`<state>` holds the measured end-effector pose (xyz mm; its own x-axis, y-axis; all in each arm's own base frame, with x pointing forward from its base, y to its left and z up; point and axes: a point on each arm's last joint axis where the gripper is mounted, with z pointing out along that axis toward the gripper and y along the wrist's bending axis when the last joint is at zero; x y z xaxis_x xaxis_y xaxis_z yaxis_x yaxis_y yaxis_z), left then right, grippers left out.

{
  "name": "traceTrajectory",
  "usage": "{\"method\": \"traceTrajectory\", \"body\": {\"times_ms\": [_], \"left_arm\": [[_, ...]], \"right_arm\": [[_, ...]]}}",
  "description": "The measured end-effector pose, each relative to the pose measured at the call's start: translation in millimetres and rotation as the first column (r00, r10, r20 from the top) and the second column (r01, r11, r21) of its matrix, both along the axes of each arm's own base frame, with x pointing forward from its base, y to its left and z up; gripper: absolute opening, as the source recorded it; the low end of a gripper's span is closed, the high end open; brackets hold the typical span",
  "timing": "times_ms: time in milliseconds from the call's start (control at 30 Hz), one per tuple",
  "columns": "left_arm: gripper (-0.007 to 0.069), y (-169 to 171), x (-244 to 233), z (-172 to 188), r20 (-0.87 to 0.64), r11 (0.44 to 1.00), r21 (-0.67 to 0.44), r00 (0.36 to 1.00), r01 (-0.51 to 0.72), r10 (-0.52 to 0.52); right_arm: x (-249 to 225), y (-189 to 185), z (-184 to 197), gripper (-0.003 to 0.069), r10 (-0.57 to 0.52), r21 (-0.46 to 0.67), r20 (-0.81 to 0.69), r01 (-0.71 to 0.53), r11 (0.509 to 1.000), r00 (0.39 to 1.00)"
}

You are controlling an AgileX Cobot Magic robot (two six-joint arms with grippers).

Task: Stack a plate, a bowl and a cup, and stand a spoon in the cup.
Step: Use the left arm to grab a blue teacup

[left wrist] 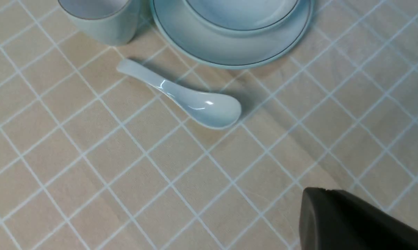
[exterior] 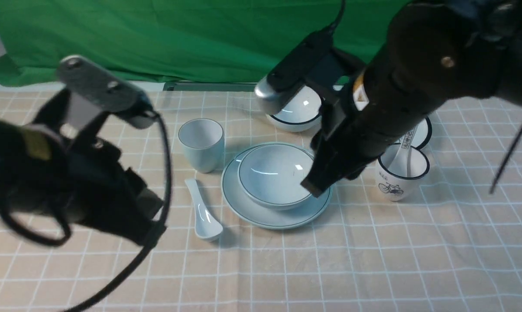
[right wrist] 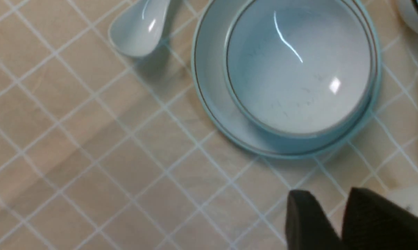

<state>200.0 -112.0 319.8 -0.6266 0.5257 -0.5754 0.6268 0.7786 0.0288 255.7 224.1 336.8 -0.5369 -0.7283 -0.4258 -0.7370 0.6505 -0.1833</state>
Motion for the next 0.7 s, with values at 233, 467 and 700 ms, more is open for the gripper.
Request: {"method": "traceTrajectory", "body": {"times_ms": [233,467,700], "left_arm": [[0.0134,-36.0,110.1,-19.8,-0.045,0.984,0.169,0.997,0.064,-0.057],[0.0371,-39.7,175.0,-52.6,-0.101,0.965,0.242,0.992,0.102,-0.079],[0.0397,-43.4,215.0,-92.5,-0.089,0.954,0.273,0.991,0.122,-0.101]], "right_arm": [[-61.2,-56.4,3.8,0.0118,-0.064,0.043,-0.015,0.065,0.997,0.998],[-102.3,-94.2,-12.3,0.0132,-0.121,0.092,-0.021,0.122,0.988,0.992],[-131.9,-121.9,-22.5,0.0143,-0.188,0.152,-0.026,0.189,0.970,0.982]]}}
